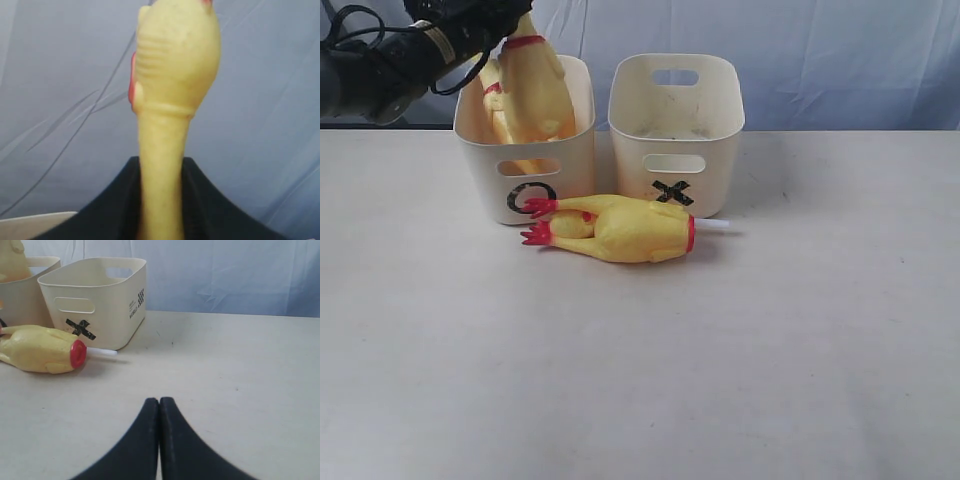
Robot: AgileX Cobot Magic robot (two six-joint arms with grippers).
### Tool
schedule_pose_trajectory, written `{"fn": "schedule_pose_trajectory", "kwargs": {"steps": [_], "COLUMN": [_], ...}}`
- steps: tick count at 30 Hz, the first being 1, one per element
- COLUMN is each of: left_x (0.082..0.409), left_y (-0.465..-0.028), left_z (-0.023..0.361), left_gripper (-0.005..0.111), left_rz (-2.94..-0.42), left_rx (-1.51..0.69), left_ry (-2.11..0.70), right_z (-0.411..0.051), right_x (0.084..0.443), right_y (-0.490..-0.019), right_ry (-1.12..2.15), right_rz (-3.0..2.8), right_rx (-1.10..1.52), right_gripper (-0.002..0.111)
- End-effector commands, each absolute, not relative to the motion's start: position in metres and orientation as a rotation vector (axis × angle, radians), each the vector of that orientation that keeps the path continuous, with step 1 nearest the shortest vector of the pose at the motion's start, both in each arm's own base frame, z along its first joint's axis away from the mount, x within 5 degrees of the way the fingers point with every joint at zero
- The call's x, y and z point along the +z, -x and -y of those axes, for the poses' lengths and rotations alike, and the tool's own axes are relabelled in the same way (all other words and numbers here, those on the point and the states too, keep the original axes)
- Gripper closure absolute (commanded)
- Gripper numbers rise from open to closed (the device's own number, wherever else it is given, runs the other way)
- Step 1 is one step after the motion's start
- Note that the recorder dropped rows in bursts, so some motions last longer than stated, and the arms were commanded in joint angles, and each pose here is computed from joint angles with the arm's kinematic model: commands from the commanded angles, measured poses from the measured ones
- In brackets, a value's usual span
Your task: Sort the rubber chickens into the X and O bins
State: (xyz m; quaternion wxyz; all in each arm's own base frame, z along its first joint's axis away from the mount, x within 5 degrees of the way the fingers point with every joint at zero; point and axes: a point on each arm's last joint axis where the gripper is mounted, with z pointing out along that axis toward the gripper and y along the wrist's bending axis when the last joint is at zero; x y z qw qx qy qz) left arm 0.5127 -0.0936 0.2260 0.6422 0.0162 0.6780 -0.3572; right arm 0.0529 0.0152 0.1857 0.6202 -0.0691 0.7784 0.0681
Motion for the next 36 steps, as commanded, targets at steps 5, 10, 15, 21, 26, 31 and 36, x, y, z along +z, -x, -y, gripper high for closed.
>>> {"fn": "schedule_pose_trajectory", "kwargs": {"steps": [5,10,15,21,26,31,36], "left_x": [0.208,0.201,0.2,0.205,0.25,0.269,0.272], "left_y": [-0.517,-0.517,-0.517,-0.516,-0.498,-0.477,-0.429], "left_z": [0.096,0.096,0.096,0.097,0.093,0.072,0.036], "left_gripper": [0.054,0.049,0.049,0.049,0.097,0.106,0.106], "left_rz": [-1.613,-1.663,-1.67,-1.659,-1.68,-1.917,-2.002], "left_rx": [-0.781,-0.736,-0.729,-0.74,-0.637,-0.473,-0.486], "left_ry": [-0.036,-0.071,-0.075,-0.09,-0.349,-0.384,-0.296], "right_z": [-0.015,-0.015,-0.015,-0.015,-0.015,-0.015,-0.015], "right_x": [0.186,0.186,0.186,0.186,0.186,0.186,0.186], "right_y": [-0.053,-0.053,-0.053,-0.053,-0.053,-0.053,-0.053], "right_ry": [0.166,0.166,0.166,0.166,0.166,0.164,0.164], "right_rz": [-1.78,-1.78,-1.78,-1.78,-1.78,-1.781,-1.781], "right_rx": [0.15,0.15,0.15,0.15,0.15,0.151,0.151], "right_gripper": [0.109,0.109,0.109,0.109,0.109,0.109,0.109]}}
